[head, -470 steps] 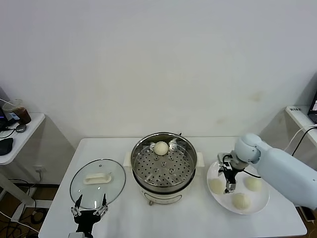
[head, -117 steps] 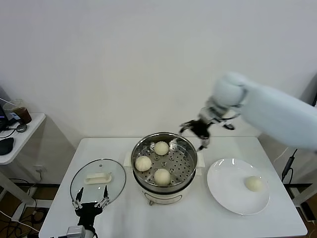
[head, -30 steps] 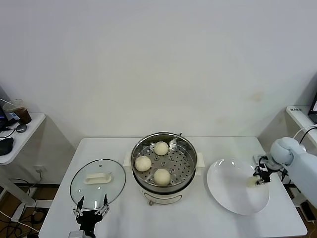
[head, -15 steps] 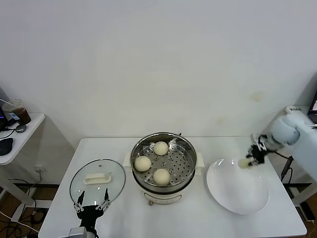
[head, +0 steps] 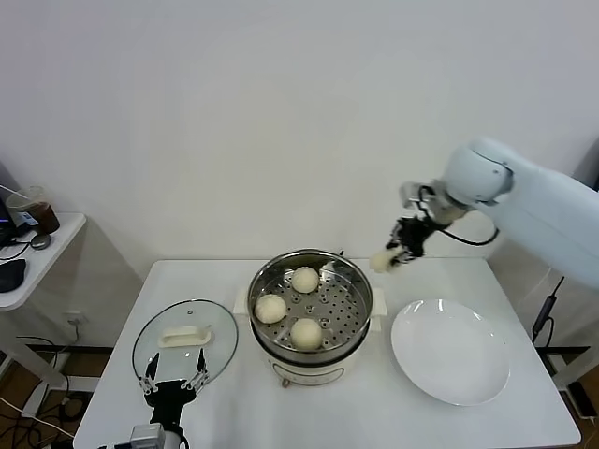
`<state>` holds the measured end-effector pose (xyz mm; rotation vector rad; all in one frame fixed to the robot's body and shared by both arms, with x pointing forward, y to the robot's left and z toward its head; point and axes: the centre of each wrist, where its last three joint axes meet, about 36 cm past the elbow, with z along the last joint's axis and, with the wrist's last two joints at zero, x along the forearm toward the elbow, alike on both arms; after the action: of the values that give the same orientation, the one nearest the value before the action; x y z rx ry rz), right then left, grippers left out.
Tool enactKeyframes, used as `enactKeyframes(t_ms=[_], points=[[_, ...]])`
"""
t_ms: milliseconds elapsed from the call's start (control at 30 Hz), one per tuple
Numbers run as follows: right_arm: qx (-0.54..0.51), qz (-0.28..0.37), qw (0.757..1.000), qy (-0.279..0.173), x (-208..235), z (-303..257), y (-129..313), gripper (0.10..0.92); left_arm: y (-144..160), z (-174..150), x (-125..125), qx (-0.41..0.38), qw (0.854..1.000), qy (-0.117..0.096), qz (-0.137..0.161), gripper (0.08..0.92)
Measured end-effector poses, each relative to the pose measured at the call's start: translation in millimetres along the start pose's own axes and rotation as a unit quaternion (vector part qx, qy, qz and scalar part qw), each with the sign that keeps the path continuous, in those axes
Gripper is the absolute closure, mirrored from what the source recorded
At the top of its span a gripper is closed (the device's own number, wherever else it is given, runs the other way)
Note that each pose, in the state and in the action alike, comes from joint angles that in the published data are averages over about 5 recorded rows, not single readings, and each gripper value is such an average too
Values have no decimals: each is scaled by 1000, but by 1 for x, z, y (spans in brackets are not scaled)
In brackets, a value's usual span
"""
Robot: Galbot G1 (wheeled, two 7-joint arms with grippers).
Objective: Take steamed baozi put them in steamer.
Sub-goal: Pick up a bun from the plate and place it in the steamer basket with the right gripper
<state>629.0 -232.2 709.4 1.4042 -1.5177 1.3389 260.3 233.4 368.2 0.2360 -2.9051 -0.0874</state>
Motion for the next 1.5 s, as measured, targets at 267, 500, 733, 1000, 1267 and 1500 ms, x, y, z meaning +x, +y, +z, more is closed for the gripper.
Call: enactKeyframes(t_ms=[267, 500, 733, 1000, 1267, 1500], points=[[19, -22, 999, 19, -39, -44, -1, 691, 2, -2, 0, 0, 1000, -2, -5, 177], [25, -34, 998, 37, -82, -63, 2, 691, 4, -4, 2, 0, 1000, -4, -6, 177], [31, -37, 998, 47, -111, -81, 4, 691, 3, -4, 1, 5, 1000, -5, -5, 177], [36, -43, 997, 58, -134, -89, 10, 691, 3, -5, 0, 7, 1000, -6, -5, 177], [38, -42, 996, 68, -139, -88, 12, 690, 3, -6, -1, 9, 1000, -7, -4, 177], [36, -41, 996, 68, -139, -85, 15, 559, 3, -6, -1, 9, 1000, -7, -4, 177]])
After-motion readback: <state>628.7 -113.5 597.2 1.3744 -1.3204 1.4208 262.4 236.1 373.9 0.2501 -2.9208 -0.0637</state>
